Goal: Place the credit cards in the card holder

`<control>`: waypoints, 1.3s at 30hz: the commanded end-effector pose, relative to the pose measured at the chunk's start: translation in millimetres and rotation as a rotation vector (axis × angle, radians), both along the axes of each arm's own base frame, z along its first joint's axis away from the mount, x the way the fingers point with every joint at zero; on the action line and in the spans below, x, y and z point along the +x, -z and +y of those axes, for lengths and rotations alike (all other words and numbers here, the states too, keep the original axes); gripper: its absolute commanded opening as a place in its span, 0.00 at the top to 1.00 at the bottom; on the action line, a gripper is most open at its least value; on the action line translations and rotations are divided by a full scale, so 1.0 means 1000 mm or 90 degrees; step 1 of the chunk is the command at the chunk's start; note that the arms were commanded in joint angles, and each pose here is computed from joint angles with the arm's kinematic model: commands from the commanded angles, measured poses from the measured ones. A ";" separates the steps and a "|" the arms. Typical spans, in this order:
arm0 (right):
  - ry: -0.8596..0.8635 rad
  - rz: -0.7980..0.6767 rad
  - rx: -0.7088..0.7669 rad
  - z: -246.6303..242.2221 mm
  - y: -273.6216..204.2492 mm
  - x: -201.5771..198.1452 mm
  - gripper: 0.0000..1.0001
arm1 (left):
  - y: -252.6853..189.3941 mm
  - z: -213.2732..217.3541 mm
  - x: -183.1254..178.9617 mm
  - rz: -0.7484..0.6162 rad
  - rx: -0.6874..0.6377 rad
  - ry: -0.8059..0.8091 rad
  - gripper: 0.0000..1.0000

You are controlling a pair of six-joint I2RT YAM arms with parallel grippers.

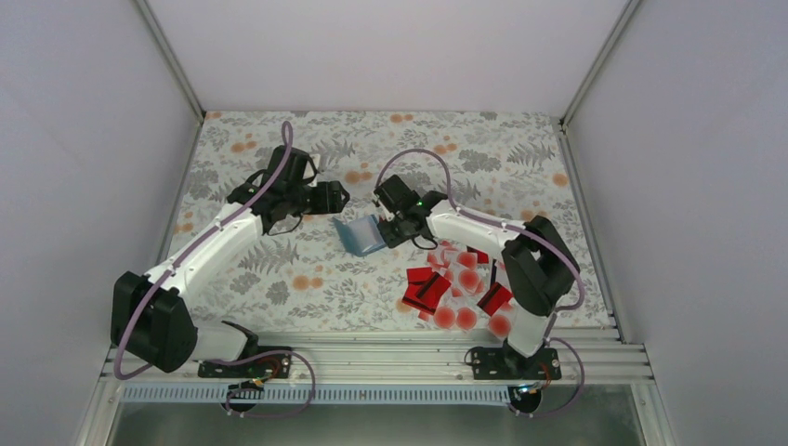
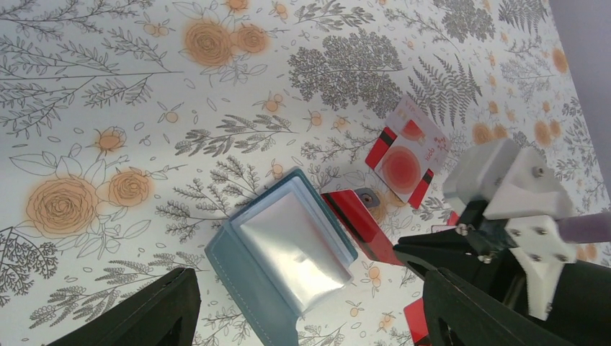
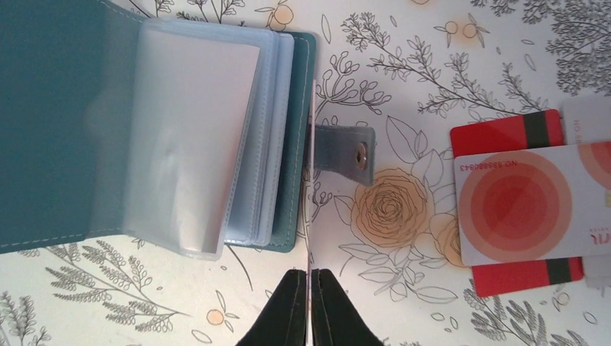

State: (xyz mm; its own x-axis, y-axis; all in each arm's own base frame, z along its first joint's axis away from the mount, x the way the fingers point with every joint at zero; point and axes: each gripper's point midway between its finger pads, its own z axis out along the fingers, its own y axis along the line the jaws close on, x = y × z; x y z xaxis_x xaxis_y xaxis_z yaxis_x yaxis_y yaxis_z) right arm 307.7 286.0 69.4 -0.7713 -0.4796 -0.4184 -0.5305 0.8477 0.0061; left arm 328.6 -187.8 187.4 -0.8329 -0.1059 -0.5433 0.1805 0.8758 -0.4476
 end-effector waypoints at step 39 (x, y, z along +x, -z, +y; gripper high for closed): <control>0.023 0.202 0.362 -0.013 0.008 0.005 0.85 | 0.070 -0.083 -0.015 0.306 -0.116 0.062 0.25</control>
